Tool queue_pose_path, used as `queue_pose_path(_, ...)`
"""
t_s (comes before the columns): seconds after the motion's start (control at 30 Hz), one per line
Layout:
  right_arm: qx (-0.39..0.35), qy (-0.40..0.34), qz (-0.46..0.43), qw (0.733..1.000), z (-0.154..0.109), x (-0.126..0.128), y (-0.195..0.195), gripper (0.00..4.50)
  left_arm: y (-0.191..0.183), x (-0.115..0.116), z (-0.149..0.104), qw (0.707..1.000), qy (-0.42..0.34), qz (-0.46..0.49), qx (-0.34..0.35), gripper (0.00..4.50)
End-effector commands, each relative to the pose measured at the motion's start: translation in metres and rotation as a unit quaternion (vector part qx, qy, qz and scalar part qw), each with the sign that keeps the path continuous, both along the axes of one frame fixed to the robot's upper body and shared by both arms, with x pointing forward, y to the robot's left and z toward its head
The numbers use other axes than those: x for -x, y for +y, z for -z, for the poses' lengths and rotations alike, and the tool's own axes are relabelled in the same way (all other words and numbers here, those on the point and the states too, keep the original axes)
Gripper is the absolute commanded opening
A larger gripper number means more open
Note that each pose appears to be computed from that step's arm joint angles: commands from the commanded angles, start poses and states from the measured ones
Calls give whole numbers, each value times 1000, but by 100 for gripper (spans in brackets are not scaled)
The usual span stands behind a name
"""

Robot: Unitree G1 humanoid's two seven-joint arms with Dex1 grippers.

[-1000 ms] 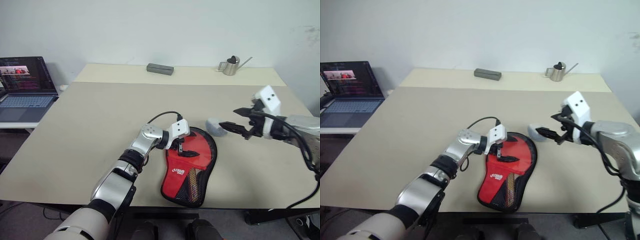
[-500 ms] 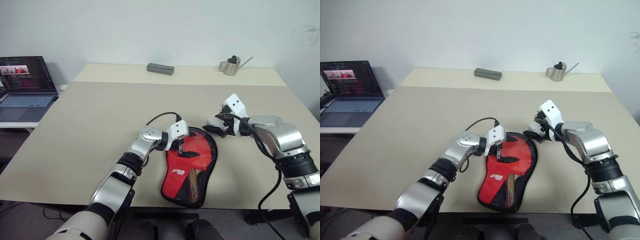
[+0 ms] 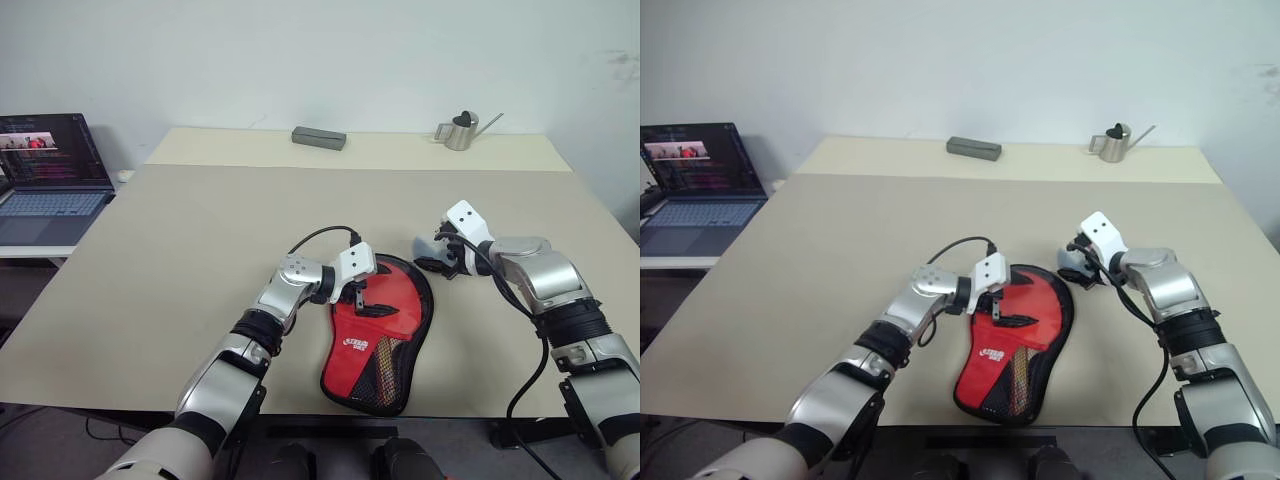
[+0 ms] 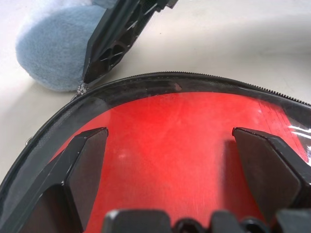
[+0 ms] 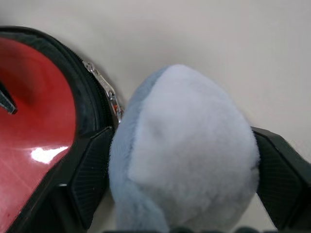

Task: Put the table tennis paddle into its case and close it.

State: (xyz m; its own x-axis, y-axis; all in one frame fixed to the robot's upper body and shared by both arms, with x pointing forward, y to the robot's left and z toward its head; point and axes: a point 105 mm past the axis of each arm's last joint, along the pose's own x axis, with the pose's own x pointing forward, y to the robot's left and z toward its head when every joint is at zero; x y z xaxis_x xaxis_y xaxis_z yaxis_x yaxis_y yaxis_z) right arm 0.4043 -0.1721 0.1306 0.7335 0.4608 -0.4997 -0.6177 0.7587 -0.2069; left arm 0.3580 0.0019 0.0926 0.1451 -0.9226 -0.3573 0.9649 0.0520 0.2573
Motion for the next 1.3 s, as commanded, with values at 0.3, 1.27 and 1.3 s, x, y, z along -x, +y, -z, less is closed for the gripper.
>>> queue_pose_path(0.3,-9,-30,9,999,-15,0,1,96,13,5,49,996,56,-52,-53,450)
queue_pose_path(1.27,23,17,13,1000,-21,87,-41,38,2,22,69,993,84,-55,-54,450)
queue_pose_path(1.3,24,23,7,999,-21,93,-40,38,3,23,69,993,84,-55,-54,450)
